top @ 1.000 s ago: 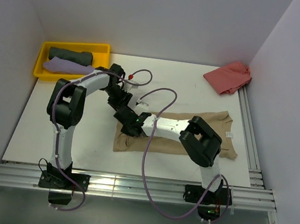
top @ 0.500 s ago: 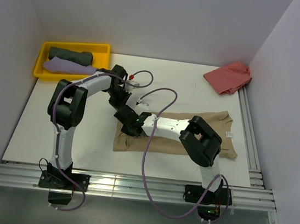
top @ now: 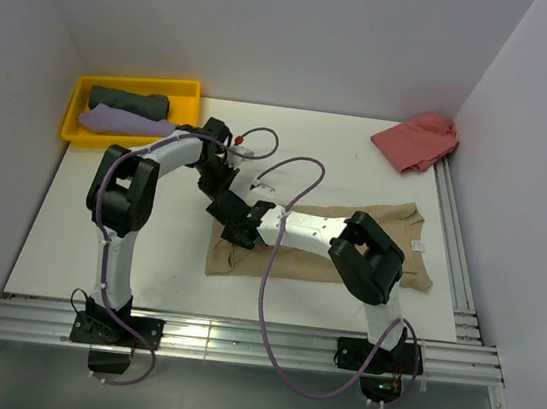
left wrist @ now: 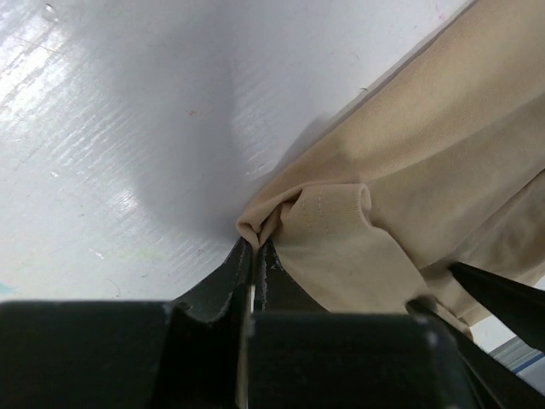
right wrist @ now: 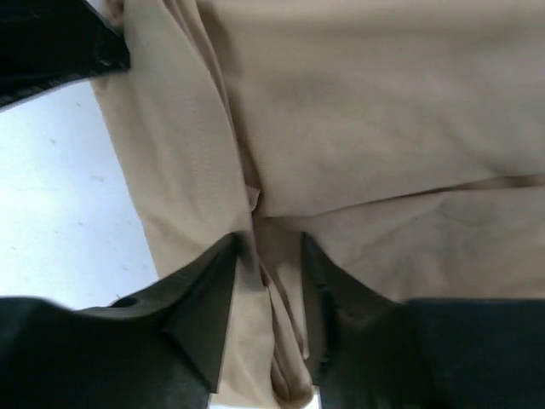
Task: Roll the t-shirts
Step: Roll the tshirt
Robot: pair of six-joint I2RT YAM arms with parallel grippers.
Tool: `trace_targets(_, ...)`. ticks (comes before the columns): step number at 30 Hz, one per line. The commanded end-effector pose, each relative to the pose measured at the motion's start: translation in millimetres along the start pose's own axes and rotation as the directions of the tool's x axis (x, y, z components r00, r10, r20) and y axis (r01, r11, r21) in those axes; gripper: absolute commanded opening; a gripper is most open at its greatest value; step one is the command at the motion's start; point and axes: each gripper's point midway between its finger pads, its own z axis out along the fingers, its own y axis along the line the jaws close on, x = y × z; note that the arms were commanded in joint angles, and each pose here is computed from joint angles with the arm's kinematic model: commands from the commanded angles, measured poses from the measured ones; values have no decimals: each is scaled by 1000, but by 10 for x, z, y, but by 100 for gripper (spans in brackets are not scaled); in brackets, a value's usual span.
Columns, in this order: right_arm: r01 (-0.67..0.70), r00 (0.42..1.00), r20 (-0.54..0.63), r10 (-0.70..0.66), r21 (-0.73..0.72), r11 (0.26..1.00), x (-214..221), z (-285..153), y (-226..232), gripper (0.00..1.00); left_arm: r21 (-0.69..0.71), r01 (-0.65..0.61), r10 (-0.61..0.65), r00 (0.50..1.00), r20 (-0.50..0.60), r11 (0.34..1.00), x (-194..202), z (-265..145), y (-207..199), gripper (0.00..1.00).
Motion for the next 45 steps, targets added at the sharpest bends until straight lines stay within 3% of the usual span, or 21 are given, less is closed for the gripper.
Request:
trace_targets(1, 15, 995, 103, -18, 32, 999, -276, -312, 71, 45, -55, -28, 33, 996, 82, 998, -215, -169, 110, 3)
trace_targets(9, 70, 985, 155, -70, 9, 998, -274, -639, 397, 47, -49, -30, 34, 996, 82, 998, -215, -187, 93, 3)
trace_targets(17, 149, 980, 131, -151, 25, 989, -62, -409, 572, 48, -49, -28, 32, 997, 76, 998, -217, -188, 96, 4)
trace_targets(36, 272, 959, 49, -280, 127, 954, 400, -116, 451, 57, -49, -16, 20, 997, 68, 999, -243, -181, 90, 4)
trace_targets(43, 286, 957, 5, -291, 168, 943, 559, -32, 340, 56, -46, -8, 11, 998, 60, 999, -234, -155, 95, 5)
trace_targets(45, 302, 952, -11, -306, 204, 931, 598, 7, 267, 52, -50, -12, 14, 998, 57, 999, -230, -154, 97, 5)
